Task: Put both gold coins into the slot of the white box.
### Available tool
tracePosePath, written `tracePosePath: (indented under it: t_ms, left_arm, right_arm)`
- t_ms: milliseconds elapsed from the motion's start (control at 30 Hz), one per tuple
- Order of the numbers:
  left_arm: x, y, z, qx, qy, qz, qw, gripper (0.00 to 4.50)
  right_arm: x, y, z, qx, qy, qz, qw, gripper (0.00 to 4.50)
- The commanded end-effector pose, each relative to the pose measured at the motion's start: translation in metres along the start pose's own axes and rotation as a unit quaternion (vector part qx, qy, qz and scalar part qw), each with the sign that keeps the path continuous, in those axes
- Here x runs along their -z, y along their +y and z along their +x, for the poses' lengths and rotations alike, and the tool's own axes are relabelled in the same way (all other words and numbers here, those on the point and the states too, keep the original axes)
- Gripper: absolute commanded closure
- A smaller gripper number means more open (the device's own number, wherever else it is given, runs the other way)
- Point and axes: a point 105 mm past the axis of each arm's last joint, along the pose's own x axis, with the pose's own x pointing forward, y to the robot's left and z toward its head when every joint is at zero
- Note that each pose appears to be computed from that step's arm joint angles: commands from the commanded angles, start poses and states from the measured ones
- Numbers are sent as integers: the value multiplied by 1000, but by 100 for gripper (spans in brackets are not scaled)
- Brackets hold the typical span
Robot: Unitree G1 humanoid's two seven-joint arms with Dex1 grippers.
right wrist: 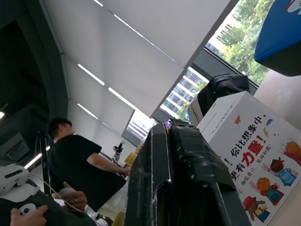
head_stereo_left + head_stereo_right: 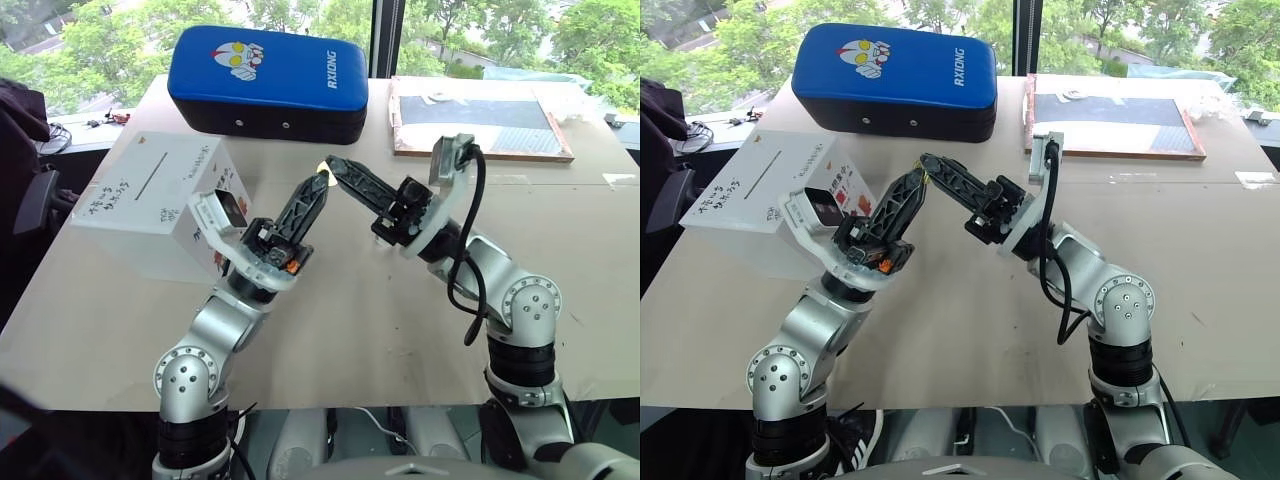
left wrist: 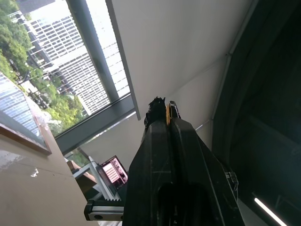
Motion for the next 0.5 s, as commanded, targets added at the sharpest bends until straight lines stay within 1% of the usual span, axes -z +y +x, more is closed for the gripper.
tracePosePath:
  t_ms: [33, 67, 100, 133, 233, 300, 333, 400, 500]
  left_arm:
    - [4, -9, 4, 20, 10, 7, 1000, 447]
    - [3, -8, 4, 16, 10, 9, 1000, 447]
    - [2, -6, 5, 12, 10, 13, 1000, 450]
    - [2, -5, 5, 7, 9, 18, 1000, 450]
    - [-16, 0, 11, -24, 0, 80, 996, 450]
    - [-32, -1, 16, -42, -6, 127, 991, 450]
    - [-36, -1, 18, -47, -6, 141, 989, 450]
    - [-49, -6, 22, -60, 17, 210, 976, 450]
    - [-72, -5, 27, -120, 51, 324, 937, 450]
  right_arm:
    - [-1, 15, 1, -30, 3, -17, 999, 450]
    - [-1, 16, 1, -37, 2, -18, 999, 450]
    - [-1, 18, 1, -44, 6, -22, 999, 387]
    - [0, 20, 0, -51, 8, -27, 998, 362]
    - [-25, 4, -3, 6, -50, -58, 997, 213]
    - [-34, -8, -11, 34, -57, -93, 993, 133]
    - [-35, -11, -13, 40, -53, -109, 992, 133]
    - [-43, -11, -20, 38, -59, -170, 983, 133]
    - [-58, -5, -26, 18, -83, -266, 960, 133]
